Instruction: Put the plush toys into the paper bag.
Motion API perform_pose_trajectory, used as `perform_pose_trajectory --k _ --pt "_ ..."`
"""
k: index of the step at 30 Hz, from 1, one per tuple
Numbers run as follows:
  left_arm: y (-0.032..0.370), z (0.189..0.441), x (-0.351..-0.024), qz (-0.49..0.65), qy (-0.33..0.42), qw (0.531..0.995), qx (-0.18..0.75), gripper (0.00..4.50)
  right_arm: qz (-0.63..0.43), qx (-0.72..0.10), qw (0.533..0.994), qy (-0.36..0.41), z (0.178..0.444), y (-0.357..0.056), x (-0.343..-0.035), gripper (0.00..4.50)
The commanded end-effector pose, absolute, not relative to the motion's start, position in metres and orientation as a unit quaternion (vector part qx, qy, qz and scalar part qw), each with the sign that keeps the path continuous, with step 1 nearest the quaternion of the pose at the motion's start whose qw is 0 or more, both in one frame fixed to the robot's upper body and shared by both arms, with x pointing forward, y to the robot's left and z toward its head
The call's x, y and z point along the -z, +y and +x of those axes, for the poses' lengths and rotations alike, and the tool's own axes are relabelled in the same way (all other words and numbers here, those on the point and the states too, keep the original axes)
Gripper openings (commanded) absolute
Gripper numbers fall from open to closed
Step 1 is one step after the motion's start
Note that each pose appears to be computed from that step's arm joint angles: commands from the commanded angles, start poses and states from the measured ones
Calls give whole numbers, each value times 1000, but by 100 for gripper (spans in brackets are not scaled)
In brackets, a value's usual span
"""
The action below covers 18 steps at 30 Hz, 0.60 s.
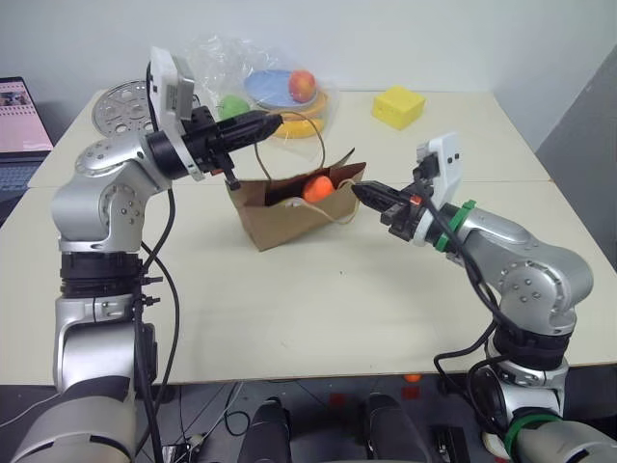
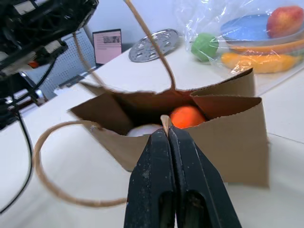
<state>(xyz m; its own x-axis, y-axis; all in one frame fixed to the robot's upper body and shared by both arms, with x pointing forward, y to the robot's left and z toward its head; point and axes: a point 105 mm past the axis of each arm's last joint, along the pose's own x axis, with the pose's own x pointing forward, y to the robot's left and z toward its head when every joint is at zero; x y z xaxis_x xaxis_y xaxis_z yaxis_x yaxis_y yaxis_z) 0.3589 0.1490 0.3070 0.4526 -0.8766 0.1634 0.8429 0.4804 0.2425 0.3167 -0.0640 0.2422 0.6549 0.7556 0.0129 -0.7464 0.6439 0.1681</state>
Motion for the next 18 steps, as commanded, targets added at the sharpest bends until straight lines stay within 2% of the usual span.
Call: perform_pose_trajectory --k 1,4,8,14,16,18 --pt "148 358 -324 60 -165 847 501 0 94 -413 906 -7 315 -66 -269 4" --pt "145 359 -313 67 -151 847 505 0 110 -402 909 -6 320 -68 -273 4" --pt "142 370 -287 86 -124 858 490 0 103 -360 927 19 334 -78 -251 4" --pt "142 373 -283 93 -127 861 484 0 86 -354 931 16 337 -76 -245 4" --pt "144 364 -282 82 -116 850 507 43 72 -365 928 15 334 -77 -243 40" --pt "149 357 -283 73 -113 849 511 94 58 -371 927 6 328 -84 -247 98"
